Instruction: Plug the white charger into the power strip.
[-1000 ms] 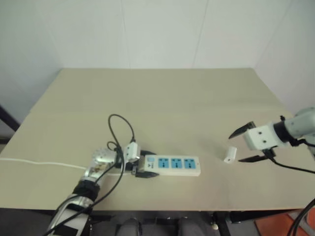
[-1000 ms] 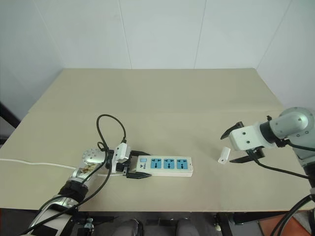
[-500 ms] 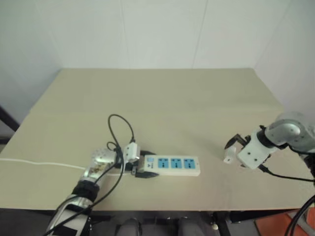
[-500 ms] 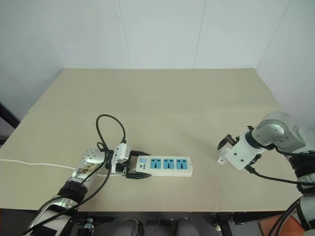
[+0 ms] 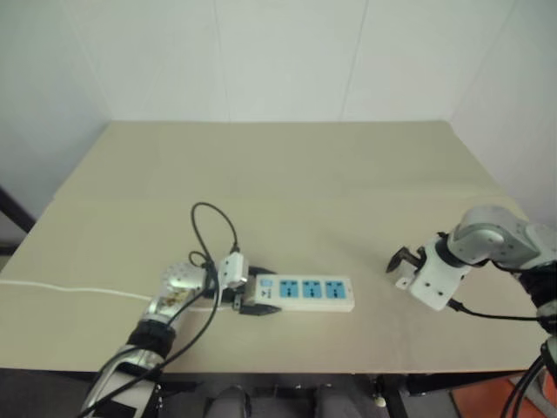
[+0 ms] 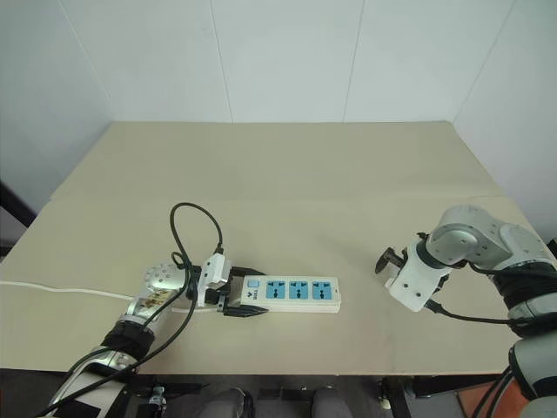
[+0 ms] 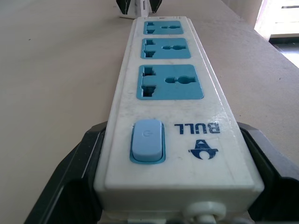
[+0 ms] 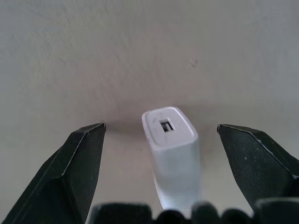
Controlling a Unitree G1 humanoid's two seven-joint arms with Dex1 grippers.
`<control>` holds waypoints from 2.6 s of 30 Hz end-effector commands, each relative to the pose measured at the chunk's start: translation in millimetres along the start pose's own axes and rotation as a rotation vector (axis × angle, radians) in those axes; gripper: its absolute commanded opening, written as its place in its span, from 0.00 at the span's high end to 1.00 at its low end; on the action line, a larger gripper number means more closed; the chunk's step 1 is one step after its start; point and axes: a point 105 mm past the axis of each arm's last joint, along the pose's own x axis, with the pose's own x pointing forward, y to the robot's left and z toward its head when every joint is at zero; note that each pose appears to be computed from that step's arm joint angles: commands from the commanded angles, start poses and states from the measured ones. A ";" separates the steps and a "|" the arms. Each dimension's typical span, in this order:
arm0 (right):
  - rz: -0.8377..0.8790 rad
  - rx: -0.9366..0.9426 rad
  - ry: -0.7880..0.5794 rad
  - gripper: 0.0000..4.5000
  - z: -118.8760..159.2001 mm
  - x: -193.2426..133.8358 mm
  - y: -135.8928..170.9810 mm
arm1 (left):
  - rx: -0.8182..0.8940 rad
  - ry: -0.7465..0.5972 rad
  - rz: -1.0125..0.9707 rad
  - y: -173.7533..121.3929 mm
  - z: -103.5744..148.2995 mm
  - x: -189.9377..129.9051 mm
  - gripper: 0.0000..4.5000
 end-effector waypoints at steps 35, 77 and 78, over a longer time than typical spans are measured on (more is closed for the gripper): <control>-0.844 0.954 -1.320 0.74 90.7 -85.2 -131.5 | -0.035 0.109 -0.027 -10.4 -24.7 4.4 0.26; -0.783 0.945 -1.243 0.74 104.6 0.5 -141.2 | -0.036 0.102 -0.047 -13.0 -23.7 6.8 0.26; -0.783 0.946 -1.240 0.74 103.9 1.0 -140.9 | -0.036 0.102 -0.047 -12.9 -23.8 6.9 0.26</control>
